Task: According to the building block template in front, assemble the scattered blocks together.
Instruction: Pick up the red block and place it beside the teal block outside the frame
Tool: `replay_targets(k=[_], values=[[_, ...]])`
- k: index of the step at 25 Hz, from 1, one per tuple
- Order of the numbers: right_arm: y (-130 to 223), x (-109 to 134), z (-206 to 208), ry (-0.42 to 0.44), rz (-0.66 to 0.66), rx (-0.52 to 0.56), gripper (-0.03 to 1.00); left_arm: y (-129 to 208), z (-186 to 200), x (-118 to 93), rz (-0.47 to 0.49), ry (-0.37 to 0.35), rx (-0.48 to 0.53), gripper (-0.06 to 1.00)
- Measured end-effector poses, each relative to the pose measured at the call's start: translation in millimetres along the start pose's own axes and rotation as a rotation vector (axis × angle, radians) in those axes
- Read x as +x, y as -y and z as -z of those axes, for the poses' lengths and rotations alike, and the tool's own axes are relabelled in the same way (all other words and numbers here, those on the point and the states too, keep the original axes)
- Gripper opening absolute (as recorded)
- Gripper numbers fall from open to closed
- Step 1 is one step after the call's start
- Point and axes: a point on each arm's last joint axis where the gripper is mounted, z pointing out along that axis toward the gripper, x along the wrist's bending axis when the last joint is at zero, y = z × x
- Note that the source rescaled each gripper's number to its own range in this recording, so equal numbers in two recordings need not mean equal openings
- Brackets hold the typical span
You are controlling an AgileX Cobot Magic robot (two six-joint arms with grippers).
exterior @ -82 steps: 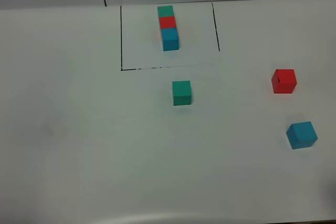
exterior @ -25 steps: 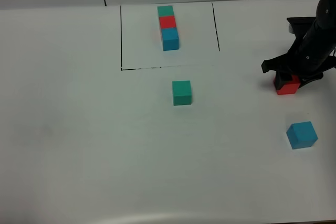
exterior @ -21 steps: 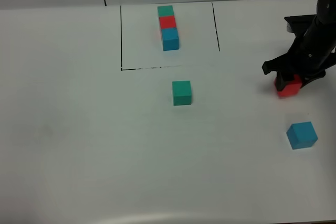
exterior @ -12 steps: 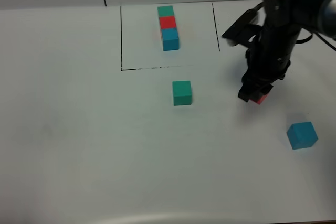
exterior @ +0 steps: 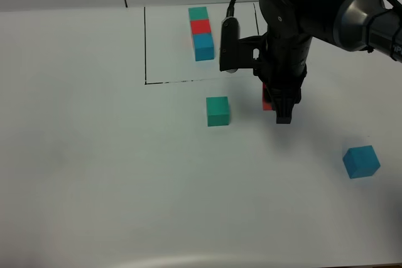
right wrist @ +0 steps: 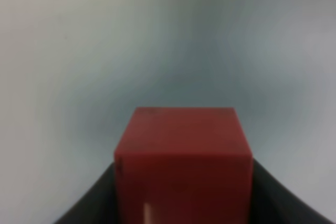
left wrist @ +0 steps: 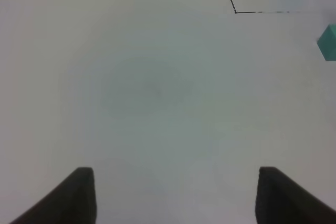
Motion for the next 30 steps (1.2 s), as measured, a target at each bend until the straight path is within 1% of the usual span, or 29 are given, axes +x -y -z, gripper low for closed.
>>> replay_targets(k=[4,8,11,16,23,30], values=[[-11,-7,-10,-0.021,0.116,-0.035,0.02,0,0,0,0.000,0.000,0.000,0.38],[-20,-15,-25,-0.054,0.168,-0.042,0.02,0,0,0,0.000,0.000,0.000,0.38],[-23,-24,-36,-0.089,0.159,-0.053,0.02,0,0,0,0.000,0.000,0.000,0.38],[-26,-33,-53,-0.116,0.138,-0.066,0.02,0,0,0,0.000,0.000,0.000,0.38],[-27,-33,-78,-0.173,0.111,-0.074,0.02,0,0,0,0.000,0.000,0.000,0.38],[-30,-31,-80,-0.198,0.089,-0.108,0.02,0,0,0,0.000,0.000,0.000,0.38]])
